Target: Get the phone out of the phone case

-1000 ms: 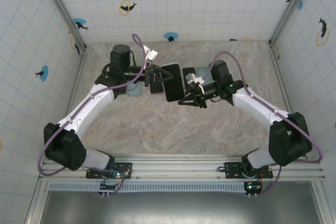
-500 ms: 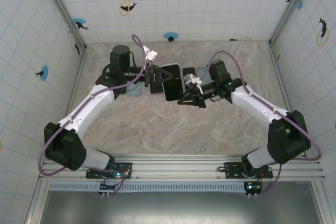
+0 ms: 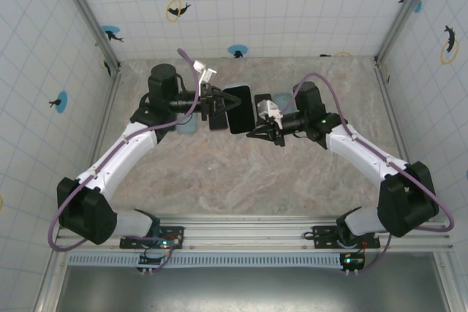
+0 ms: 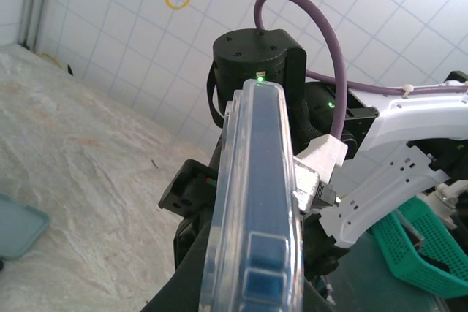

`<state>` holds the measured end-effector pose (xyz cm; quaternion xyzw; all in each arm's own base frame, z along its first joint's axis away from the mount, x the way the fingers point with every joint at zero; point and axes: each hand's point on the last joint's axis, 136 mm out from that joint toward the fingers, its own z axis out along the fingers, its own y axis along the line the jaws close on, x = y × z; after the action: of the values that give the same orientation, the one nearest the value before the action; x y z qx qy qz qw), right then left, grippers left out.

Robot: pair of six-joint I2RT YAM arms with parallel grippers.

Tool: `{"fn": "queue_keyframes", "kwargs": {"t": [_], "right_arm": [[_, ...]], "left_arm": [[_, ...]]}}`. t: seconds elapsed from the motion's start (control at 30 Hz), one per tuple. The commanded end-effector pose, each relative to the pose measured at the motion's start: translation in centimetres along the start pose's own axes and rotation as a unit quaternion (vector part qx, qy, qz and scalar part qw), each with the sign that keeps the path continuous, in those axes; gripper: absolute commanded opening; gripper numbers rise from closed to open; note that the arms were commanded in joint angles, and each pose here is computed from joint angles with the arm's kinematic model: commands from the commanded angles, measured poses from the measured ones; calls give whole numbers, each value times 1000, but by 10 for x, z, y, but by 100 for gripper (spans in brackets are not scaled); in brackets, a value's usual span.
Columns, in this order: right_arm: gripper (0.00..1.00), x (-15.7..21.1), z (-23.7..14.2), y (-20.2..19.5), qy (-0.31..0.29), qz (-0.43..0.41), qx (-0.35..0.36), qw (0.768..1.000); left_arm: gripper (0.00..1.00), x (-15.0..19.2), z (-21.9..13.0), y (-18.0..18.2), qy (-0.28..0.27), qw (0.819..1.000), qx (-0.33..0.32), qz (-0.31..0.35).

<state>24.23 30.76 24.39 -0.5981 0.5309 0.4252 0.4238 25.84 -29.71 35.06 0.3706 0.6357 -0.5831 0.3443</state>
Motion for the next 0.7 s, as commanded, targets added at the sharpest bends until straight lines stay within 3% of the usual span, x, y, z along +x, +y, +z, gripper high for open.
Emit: {"fn": "queue_keyframes", "kwargs": {"t": [0.0,0.27,0.67], "right_arm": [[0,-60,-12,-72,-7,-186,153,970],[0,-73,-23,-75,-21,-239,206,948],[0,-82,-34,-74,-41,-243,233,941]], "left_arm": [[0,49,18,-49,95,981,101,-136],[0,45,20,-46,90,983,93,-129],[0,42,21,-44,84,984,92,-124]]}}
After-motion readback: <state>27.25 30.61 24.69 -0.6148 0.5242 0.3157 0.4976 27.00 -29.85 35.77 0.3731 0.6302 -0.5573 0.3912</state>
